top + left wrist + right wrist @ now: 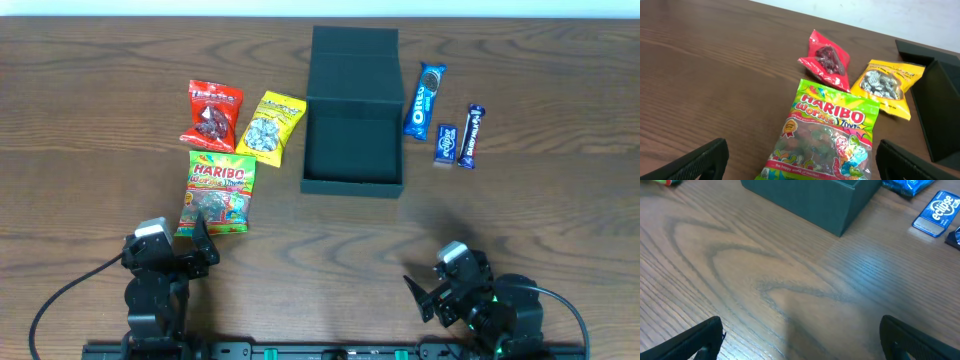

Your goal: Pack container

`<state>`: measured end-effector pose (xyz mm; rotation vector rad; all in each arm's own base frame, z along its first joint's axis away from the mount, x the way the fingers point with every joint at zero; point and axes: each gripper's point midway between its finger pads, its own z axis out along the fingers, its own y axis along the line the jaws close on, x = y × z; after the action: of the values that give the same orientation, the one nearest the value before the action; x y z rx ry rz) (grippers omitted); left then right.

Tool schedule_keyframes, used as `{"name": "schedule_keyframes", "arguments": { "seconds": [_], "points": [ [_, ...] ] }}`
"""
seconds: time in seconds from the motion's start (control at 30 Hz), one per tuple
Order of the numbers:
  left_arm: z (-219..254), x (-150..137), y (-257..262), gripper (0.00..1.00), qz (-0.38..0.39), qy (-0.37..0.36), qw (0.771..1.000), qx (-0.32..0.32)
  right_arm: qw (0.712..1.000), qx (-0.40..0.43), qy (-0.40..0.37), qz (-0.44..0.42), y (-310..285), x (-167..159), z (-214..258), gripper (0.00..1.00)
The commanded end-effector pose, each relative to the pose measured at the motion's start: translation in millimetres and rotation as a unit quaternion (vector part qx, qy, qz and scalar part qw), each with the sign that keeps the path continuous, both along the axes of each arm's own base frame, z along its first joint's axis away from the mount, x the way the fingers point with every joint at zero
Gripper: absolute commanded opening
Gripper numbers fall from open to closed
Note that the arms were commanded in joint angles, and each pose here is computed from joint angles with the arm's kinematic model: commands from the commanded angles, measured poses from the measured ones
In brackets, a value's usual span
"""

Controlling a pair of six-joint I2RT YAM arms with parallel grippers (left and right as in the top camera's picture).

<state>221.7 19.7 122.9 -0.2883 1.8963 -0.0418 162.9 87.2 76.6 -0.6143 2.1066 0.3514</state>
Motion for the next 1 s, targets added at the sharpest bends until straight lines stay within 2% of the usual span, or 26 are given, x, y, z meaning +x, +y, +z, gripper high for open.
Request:
{"name": "schedule_keyframes", "arguments": {
  "seconds": [0.0, 0.5, 0.6, 0.7, 0.77, 0.87, 0.97],
  "points": [
    [-8, 0, 2, 0.95, 0.006, 0.006, 1.000, -0.001, 1.000, -0.003, -0.004, 0.012, 2, -1, -1, 0.99],
    [-5, 1, 3, 0.95, 0.010, 0.000, 1.000, 0.000, 1.000, -0.004, -0.004, 0.012, 2, -1, -1, 0.99],
    [-6, 2, -12, 0.95, -0.033, 0.000, 0.999, -0.020, 1.000, -0.003, -0.004, 0.012, 2, -1, -1, 0.99],
    [10, 5, -49, 0.95, -0.134, -0.032, 0.989, -0.054, 1.000, -0.003, -0.004, 0.012, 2, -1, -1, 0.99],
    [41, 7, -65, 0.95, -0.181, -0.090, 0.978, -0.057, 1.000, -0.003, -0.004, 0.012, 2, -1, -1, 0.99],
    [78, 8, -61, 0.95, -0.174, -0.145, 0.973, -0.043, 1.000, -0.004, -0.004, 0.012, 2, -1, -1, 0.99],
    [97, 9, -58, 0.95, -0.172, -0.139, 0.975, -0.010, 1.000, -0.003, -0.004, 0.012, 2, -1, -1, 0.99]
  ]
}}
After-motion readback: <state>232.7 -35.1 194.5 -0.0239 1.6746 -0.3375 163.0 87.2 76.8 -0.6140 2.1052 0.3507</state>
